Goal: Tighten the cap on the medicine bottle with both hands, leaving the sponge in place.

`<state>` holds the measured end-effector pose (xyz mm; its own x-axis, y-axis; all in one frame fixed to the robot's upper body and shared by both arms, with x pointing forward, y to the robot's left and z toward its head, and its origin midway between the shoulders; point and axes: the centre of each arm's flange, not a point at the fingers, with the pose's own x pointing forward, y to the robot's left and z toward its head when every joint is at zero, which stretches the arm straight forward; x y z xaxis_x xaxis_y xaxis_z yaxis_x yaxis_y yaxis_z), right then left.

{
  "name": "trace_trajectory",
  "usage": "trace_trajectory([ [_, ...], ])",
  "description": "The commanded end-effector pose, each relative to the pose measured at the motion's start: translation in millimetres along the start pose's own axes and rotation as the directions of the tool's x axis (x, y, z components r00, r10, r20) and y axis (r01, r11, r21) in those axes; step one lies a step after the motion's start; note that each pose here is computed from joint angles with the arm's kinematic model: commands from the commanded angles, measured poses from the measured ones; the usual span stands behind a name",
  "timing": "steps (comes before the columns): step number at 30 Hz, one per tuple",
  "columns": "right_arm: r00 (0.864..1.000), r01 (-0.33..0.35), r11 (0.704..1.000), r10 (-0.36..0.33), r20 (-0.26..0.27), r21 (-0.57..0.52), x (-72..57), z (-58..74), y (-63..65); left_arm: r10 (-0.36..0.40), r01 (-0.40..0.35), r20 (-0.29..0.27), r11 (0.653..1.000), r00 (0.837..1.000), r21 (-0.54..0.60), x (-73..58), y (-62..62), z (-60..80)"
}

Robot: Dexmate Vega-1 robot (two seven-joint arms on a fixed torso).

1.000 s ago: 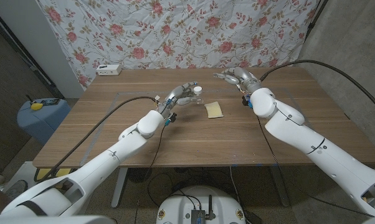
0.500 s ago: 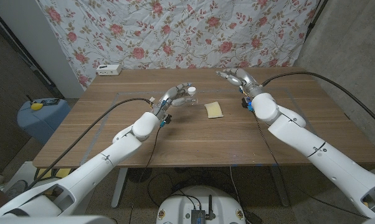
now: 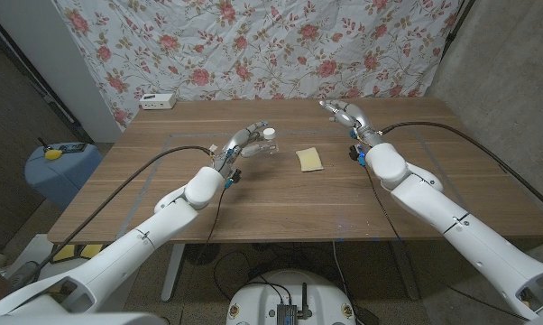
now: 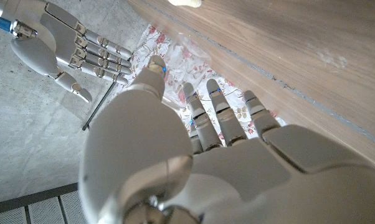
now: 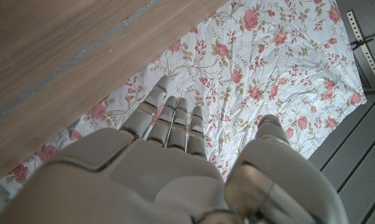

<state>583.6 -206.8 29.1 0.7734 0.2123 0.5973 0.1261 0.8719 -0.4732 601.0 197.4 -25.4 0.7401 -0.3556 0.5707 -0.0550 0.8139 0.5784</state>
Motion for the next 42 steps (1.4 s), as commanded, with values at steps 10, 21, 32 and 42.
trace_trajectory([
  [10,0.996,0.066,0.978,-0.077,0.049,0.199,-9.8,-36.4,2.2,0.026,-0.025,-0.012,0.997,1.000,0.072,-15.2,4.6,-13.9],
  [21,0.997,0.056,0.947,-0.072,0.041,0.315,-11.3,-47.9,6.4,0.015,-0.011,-0.040,0.997,0.999,0.081,-17.6,-2.5,-26.3],
  [32,0.995,0.068,0.940,-0.086,0.040,0.334,-14.1,-54.4,8.2,0.000,0.005,-0.060,0.996,0.998,0.089,-16.0,-9.0,-36.4],
  [42,0.995,0.059,0.925,-0.086,0.054,0.376,-12.3,-58.4,13.0,0.002,0.006,-0.069,0.993,0.998,0.116,-16.4,-13.1,-38.8],
])
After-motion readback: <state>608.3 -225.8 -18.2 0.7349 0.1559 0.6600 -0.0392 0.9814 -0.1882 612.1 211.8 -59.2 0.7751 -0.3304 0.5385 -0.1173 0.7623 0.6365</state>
